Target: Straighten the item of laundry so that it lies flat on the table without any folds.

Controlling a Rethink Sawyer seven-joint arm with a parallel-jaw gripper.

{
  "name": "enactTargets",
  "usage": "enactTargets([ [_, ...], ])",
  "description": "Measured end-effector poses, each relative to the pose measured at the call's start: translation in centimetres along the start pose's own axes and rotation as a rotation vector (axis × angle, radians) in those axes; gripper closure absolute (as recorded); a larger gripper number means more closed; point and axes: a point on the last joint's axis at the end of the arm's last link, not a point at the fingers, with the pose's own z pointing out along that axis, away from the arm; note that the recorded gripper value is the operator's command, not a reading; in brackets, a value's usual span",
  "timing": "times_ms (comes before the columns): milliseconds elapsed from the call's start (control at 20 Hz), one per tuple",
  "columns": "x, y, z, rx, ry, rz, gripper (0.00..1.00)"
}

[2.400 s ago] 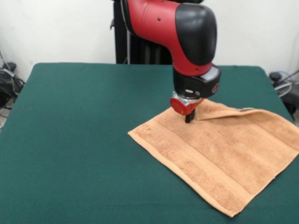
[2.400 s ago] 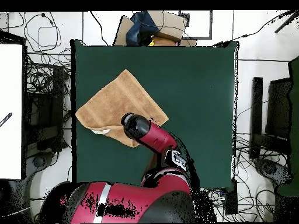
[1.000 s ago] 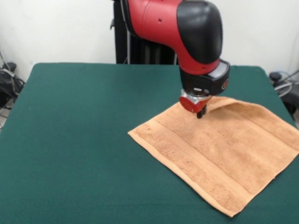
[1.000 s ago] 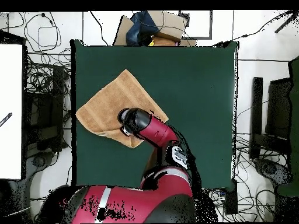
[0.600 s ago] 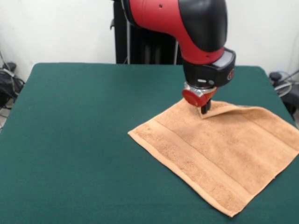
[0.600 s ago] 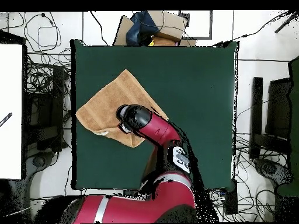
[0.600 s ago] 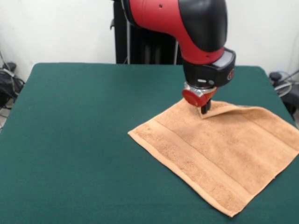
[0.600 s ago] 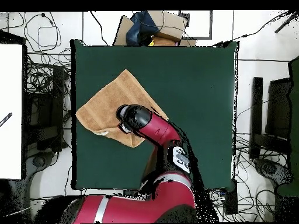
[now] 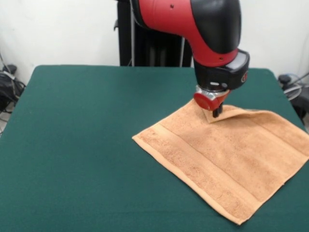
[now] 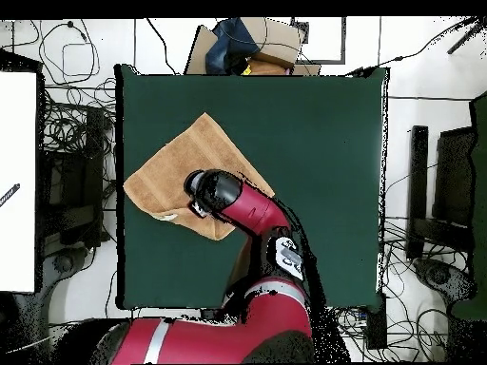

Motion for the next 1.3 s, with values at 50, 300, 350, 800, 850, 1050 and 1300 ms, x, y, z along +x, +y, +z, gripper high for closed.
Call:
enactTargets([
  [50, 0.0, -0.1, 0.3, 0.005, -0.003, -0.001, 1.0],
  [300, -0.1, -0.8, 2.5, 0.03, -0.024, -0.006, 1.0],
  [350, -0.1, -0.8, 2.8, 0.033, -0.027, -0.008, 1.0],
  [800, -0.2, -1.5, 5.4, 0.062, -0.048, -0.014, 1.0],
  [850, -0.2, -1.4, 5.4, 0.062, -0.048, -0.013, 1.0],
  [1050, -0.4, -1.2, 5.3, 0.062, -0.045, -0.008, 1.0],
  [1300, -0.3, -1.1, 5.1, 0.059, -0.042, -0.006, 1.0],
])
